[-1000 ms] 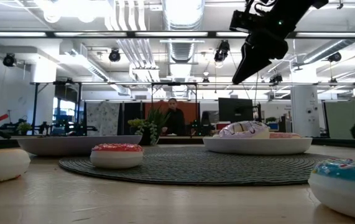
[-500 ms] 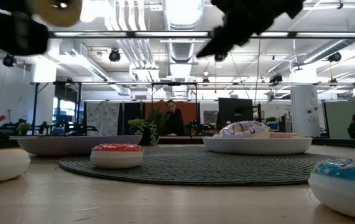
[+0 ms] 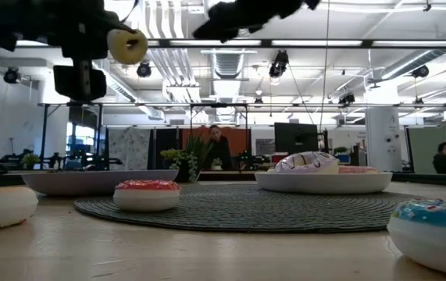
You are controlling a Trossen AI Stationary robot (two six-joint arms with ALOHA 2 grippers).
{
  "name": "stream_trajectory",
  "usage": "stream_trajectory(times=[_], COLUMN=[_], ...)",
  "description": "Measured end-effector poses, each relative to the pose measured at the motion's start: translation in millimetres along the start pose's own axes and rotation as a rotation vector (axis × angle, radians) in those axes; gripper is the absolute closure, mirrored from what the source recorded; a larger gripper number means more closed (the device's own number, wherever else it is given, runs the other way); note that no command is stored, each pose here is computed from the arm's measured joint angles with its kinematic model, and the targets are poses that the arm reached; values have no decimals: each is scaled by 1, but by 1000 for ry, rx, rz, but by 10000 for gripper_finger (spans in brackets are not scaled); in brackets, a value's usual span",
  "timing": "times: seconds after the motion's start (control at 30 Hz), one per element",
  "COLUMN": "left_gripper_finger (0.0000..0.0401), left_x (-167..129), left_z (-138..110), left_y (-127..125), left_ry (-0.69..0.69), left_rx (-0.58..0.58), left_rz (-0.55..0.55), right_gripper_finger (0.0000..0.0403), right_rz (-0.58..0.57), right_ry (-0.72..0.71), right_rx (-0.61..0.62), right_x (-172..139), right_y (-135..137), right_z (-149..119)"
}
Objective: Pick & Place donuts
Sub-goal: Put the small yellow donut on the purple plate
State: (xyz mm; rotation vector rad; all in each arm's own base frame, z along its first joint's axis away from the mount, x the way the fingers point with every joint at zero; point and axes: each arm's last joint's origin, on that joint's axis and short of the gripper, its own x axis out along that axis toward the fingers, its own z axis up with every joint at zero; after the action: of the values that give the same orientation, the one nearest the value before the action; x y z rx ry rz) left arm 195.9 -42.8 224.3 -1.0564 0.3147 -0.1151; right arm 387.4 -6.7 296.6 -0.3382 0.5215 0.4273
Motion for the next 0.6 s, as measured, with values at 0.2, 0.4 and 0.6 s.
stream_trajectory(times=[0.2, 0.4, 0.6], left_gripper_finger=[401, 401, 401], left_x=[5, 4, 1], left_z=[9, 25, 36], left_y=[-6, -2, 1], left_ry=[23, -2, -21], left_rx=[64, 104, 123], left_rz=[-20, -20, -45], right_gripper_finger=[189, 189, 195], right_rz=[33, 24, 29], right_ry=[56, 15, 0], right_rx=[-84, -222, -256], right_x=[22, 35, 39], right_y=[-11, -13, -7], right_z=[10, 22, 26])
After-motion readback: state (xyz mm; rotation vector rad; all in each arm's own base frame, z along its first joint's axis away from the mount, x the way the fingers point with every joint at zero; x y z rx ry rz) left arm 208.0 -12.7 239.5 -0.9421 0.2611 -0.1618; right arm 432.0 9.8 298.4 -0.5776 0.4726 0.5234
